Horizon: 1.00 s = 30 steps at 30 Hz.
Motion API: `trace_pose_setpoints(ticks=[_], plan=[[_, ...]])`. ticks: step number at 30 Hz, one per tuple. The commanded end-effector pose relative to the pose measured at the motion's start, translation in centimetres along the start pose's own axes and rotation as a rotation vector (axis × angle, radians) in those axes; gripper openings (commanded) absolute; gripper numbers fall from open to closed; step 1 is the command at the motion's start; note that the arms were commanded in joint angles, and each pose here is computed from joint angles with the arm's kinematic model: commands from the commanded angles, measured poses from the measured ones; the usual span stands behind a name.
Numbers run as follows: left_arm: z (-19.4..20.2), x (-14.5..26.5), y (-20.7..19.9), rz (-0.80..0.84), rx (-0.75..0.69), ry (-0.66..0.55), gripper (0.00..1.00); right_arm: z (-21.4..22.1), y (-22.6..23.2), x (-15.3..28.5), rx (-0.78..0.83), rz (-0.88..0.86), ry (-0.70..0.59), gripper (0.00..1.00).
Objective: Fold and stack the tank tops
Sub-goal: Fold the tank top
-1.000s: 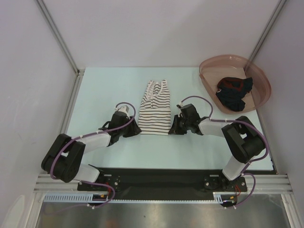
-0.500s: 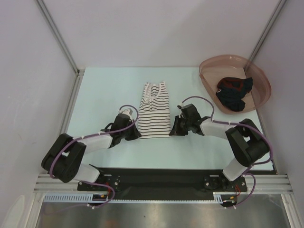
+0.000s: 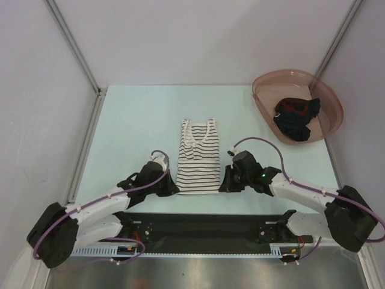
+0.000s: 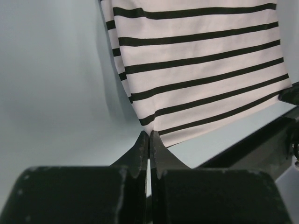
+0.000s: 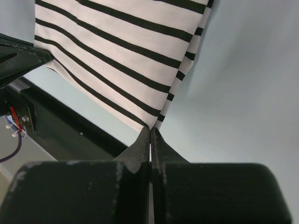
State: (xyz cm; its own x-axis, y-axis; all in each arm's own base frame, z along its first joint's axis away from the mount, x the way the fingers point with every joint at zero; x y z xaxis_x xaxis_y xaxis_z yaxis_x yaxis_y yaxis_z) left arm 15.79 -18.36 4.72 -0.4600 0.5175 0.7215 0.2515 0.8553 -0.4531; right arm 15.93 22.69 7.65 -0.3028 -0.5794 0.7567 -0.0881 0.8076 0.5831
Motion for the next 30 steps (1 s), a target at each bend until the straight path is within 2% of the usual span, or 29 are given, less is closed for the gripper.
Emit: trace_pose_setpoints(ticks=[1, 6, 11, 19, 30], plan=[[1.6, 1.6, 0.4, -0.025, 0.018, 0.031, 0.00, 1.0, -0.8, 1.7, -0.028, 0.055, -0.022, 0.01], [2.0, 2.7, -0.4, 0.002, 0.010, 0.067, 0.00, 1.4, 0.1, 3.4, -0.004, 0.047, -0.024, 0.01], [-0.4, 4.3, -1.9, 0.018, -0.017, 0.016, 0.00, 0.1, 1.3, 5.0, 0.034, 0.050, -0.057, 0.00], [-4.7, 5.6, -3.7, -0.003, -0.080, -0.015, 0.00, -4.8, 3.3, 7.2, 0.081, 0.063, -0.125, 0.00], [-11.9, 5.2, -3.5, 0.011, -0.043, -0.094, 0.00, -12.2, 3.8, 7.2, 0.077, 0.024, -0.162, 0.00]])
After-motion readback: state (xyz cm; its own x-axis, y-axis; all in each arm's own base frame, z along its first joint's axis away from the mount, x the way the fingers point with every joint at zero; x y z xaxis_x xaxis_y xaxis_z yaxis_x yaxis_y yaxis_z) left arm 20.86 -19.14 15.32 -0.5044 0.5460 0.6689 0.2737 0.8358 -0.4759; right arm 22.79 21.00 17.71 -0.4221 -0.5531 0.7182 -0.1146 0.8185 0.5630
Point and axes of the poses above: each gripper's point midway between its finger pads, its own x axis back along the fingers, its own y axis along the line the jaws close on, z = x × y, the point moved 3 cm from there along x, back along the fingers, and after that the axes turned 8 degrees about -x, right-handed, at the moved point
